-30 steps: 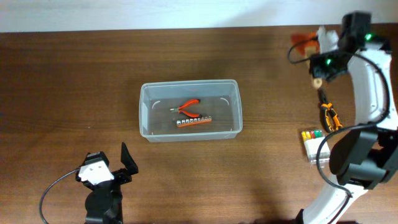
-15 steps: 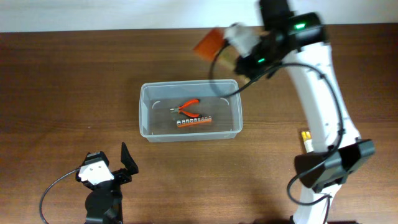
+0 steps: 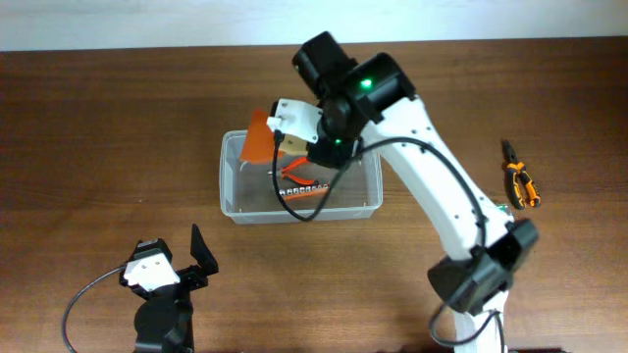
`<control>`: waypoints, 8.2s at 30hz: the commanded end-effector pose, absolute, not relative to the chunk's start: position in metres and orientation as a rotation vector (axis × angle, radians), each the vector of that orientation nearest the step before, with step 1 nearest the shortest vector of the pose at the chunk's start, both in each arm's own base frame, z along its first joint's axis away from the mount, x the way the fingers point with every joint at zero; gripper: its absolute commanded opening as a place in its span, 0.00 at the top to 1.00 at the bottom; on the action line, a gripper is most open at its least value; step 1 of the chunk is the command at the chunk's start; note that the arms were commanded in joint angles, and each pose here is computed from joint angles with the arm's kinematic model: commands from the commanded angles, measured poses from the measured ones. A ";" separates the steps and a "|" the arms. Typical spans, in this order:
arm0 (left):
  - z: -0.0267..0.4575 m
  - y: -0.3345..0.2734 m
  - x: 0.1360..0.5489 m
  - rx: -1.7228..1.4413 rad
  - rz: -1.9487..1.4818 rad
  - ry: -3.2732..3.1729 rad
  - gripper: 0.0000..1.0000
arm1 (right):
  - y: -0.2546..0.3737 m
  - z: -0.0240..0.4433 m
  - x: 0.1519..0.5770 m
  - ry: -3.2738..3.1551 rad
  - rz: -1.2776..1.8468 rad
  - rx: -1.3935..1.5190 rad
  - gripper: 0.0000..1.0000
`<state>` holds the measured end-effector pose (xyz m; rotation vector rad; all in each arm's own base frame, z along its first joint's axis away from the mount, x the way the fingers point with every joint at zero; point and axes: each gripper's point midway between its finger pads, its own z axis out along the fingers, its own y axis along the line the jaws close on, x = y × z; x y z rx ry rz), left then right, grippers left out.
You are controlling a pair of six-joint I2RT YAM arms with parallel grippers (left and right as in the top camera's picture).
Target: Pack container
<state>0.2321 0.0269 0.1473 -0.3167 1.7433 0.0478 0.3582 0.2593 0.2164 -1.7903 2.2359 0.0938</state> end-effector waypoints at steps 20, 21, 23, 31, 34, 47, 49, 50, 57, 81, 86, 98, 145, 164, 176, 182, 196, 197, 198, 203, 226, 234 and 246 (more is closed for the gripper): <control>0.147 0.027 0.232 -0.309 0.054 1.743 0.01 | 0.273 0.110 0.347 2.429 0.290 -1.973 0.96; 0.147 0.027 0.232 -0.309 0.054 1.743 0.01 | 0.272 0.105 0.345 2.443 0.294 -1.981 0.96; 0.147 0.027 0.232 -0.309 0.054 1.743 0.01 | 0.268 0.099 0.340 2.466 0.301 -1.995 0.94; 0.147 0.027 0.232 -0.309 0.054 1.743 0.01 | 0.270 0.093 0.331 2.513 0.368 -1.968 0.48; 0.147 0.027 0.232 -0.309 0.054 1.743 0.01 | 0.271 0.094 0.330 2.536 0.381 -1.940 0.44; 0.147 0.027 0.232 -0.309 0.054 1.743 0.01 | 0.189 0.204 0.393 2.729 0.113 -1.169 0.43; 0.147 0.027 0.232 -0.309 0.054 1.743 0.01 | 0.158 0.224 0.402 2.749 0.107 -0.997 0.42; 0.147 0.027 0.232 -0.309 0.054 1.743 0.01 | 0.141 0.233 0.406 2.759 0.102 -0.916 0.43; 0.147 0.027 0.232 -0.309 0.054 1.743 0.01 | 0.022 0.237 0.415 2.886 0.064 -0.500 0.41; 0.147 0.027 0.232 -0.309 0.054 1.743 0.01 | -0.127 0.086 0.372 3.183 0.053 -0.083 0.37; 0.147 0.027 0.232 -0.309 0.054 1.743 0.01 | -0.141 0.059 0.356 3.247 -0.090 -0.092 0.38; 0.147 0.027 0.232 -0.309 0.054 1.743 0.01 | -0.145 0.054 0.360 3.233 -0.132 -0.089 0.38; 0.147 0.027 0.232 -0.309 0.054 1.743 0.01 | -0.153 -0.003 0.359 3.145 -0.127 0.113 0.91; 0.147 0.027 0.232 -0.309 0.054 1.743 0.01 | -0.083 0.216 0.456 2.694 -0.048 -0.172 0.96; 0.147 0.027 0.232 -0.309 0.054 1.743 0.01 | 0.124 0.273 0.428 2.448 0.045 -1.040 0.96; 0.147 0.027 0.232 -0.309 0.054 1.743 0.01 | 0.199 0.256 0.389 2.279 0.055 -1.529 0.96; 0.147 0.027 0.232 -0.309 0.054 1.743 0.01 | 0.271 0.185 0.332 2.146 0.148 -1.957 0.96; 0.147 0.027 0.232 -0.309 0.054 1.743 0.01 | 0.272 0.176 0.332 2.153 0.150 -1.964 0.96; 0.147 0.027 0.232 -0.309 0.054 1.743 0.01 | 0.272 0.167 0.332 2.162 0.152 -1.964 0.96; 0.147 0.027 0.232 -0.309 0.054 1.743 0.01 | 0.275 0.128 0.338 2.212 0.159 -1.909 0.96; 0.147 0.027 0.232 -0.309 0.054 1.743 0.01 | 0.265 0.084 0.377 2.326 0.160 -1.590 0.51; 0.147 0.027 0.232 -0.309 0.054 1.743 0.01 | 0.214 0.164 0.395 2.559 0.185 -1.068 0.42; 0.147 0.027 0.232 -0.309 0.054 1.743 0.01 | 0.057 0.251 0.378 2.710 0.116 -0.430 0.01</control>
